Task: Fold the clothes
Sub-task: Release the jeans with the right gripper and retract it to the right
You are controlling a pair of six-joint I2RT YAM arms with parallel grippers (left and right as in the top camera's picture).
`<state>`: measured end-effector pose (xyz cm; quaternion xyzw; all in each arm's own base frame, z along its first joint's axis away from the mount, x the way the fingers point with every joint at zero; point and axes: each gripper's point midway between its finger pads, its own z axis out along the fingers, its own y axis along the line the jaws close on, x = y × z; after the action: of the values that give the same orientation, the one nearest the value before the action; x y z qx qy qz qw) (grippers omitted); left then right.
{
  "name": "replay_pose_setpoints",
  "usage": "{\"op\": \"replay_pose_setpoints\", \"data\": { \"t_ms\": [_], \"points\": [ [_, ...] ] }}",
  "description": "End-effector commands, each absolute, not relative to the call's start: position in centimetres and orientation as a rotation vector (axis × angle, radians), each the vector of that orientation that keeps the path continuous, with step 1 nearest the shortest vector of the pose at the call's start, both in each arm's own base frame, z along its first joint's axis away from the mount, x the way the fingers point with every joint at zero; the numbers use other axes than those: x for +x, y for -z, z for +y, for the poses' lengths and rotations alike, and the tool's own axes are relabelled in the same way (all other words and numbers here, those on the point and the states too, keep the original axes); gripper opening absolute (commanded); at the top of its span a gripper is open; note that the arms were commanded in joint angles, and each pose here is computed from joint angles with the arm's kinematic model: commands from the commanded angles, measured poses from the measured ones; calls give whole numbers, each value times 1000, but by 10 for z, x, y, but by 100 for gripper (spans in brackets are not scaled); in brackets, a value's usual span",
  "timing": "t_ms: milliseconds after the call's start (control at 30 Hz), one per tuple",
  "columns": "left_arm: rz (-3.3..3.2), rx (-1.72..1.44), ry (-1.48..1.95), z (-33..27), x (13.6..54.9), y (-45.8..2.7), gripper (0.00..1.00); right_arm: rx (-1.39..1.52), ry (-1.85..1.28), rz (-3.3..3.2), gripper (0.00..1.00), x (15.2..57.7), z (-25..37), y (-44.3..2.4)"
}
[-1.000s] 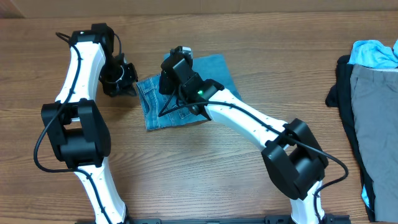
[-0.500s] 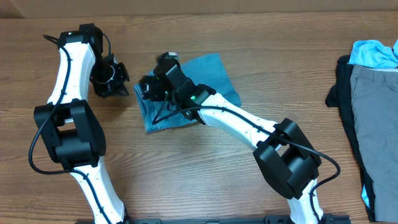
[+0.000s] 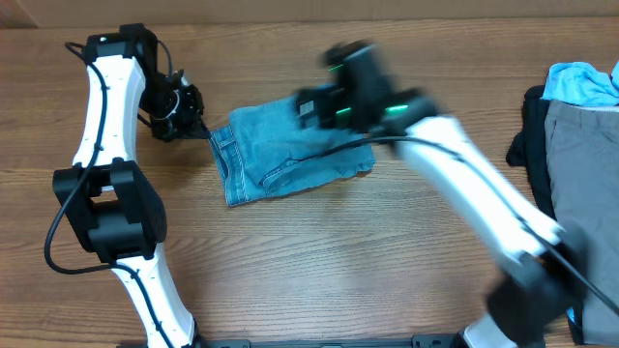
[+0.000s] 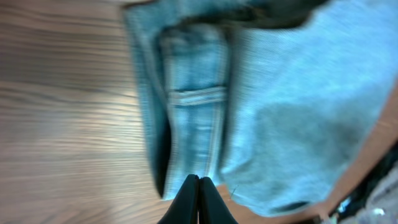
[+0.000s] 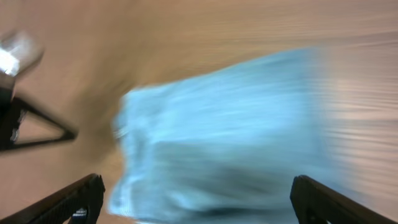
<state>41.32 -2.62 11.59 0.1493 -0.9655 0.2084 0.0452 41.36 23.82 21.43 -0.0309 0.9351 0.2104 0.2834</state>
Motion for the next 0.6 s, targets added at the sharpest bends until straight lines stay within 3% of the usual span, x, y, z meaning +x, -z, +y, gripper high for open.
{"op": "replay_pose_setpoints", "data": {
  "t_ms": [0,200,367,400,567],
  "points": [
    [-2972,243,-773,-66,417,-129,4,127,-374,2432,100,417,144,-261],
    [-3010,343,-379,-69,410,-112,4,410,-231,2575,100,401,50,-233],
    [-3030,437,-377,-76,419,-110,44,505,-184,2623,100,394,23,-219],
    [-3031,468,-372,-76,421,-110,62,501,-178,2630,100,393,21,-216],
    [-3047,542,-362,-74,430,-103,65,480,-157,2647,100,391,19,-211]
  ]
}}
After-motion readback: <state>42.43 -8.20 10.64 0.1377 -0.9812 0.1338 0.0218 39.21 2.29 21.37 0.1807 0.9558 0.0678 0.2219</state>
